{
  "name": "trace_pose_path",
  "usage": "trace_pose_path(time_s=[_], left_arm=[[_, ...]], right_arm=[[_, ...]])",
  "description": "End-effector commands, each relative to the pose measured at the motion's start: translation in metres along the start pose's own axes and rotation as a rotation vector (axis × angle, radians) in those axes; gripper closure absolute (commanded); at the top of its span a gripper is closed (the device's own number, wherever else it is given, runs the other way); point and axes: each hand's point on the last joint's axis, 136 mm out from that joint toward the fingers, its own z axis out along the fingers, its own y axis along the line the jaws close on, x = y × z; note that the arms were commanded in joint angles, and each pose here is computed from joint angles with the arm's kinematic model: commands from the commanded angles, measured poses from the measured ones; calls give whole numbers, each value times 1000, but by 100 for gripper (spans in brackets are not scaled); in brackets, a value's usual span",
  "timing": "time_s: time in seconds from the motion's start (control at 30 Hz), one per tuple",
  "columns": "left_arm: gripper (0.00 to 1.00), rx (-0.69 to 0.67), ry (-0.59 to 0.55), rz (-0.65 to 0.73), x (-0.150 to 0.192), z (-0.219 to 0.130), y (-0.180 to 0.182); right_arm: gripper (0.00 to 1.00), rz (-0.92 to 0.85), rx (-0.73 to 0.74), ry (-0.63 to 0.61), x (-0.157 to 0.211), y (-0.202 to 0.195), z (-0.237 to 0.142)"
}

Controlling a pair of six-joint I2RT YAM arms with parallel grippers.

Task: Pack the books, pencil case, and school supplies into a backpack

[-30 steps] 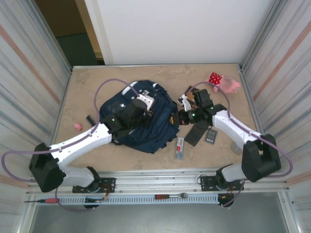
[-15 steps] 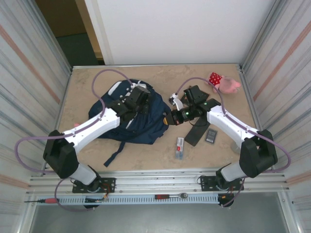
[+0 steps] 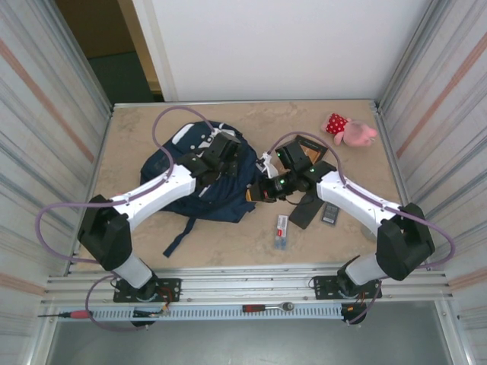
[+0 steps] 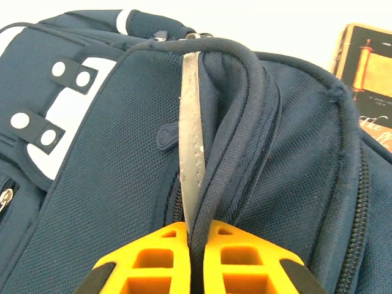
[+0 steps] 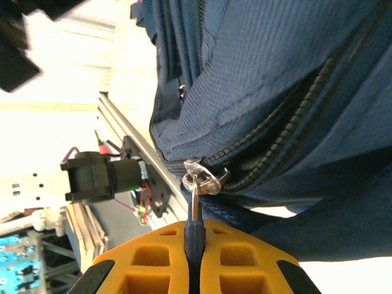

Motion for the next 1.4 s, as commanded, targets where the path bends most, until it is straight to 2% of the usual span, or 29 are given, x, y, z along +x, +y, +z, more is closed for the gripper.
trace_pose_path(time_s=[0.0, 0.07, 0.13, 0.23, 0.4, 0.53, 0.7, 0.83, 0.93, 1.03, 1.13, 1.2, 1.23, 1.37], left_arm=[[100, 149, -118, -9, -31, -4, -13], [100, 298, -115, 26, -30, -9, -24], [100, 454, -128, 52, -33, -19, -28], [100, 618, -164, 130, -34, -37, -31], [100, 718, -161, 396, -22, -61, -41], [100, 796, -141, 512, -10, -74, -48], [100, 812, -168, 531, -14, -79, -48], [100, 799, -177, 543, -16, -76, -42], [100, 810, -185, 562, -16, -78, -40], [100, 828, -198, 580, -16, -81, -41], [100, 846, -207, 595, -16, -82, -43], [100, 835, -198, 606, -17, -77, -42], [100, 813, -188, 609, -17, -72, -39], [100, 702, -158, 598, -32, -42, -19]], right_arm=[[72, 55, -43, -65, -6, 11, -18], [53, 72, -54, -130, -18, 7, -36], [42, 120, -70, -212, -32, 0, -58], [29, 183, -89, -310, -49, -11, -85], [23, 238, -156, -339, -68, -8, -90], [22, 311, -177, -324, -81, -15, -74], [21, 408, -87, -296, -81, -40, -53], [18, 478, -9, -317, -68, -64, -49], [16, 499, -30, -311, -64, -65, -43], [16, 475, -96, -279, -66, -47, -27], [22, 451, -145, -271, -74, -32, -14], [51, 473, -168, -289, -80, -26, -12], [62, 472, -169, -302, -81, -24, -12], [94, 491, -177, -419, -81, -21, -19]])
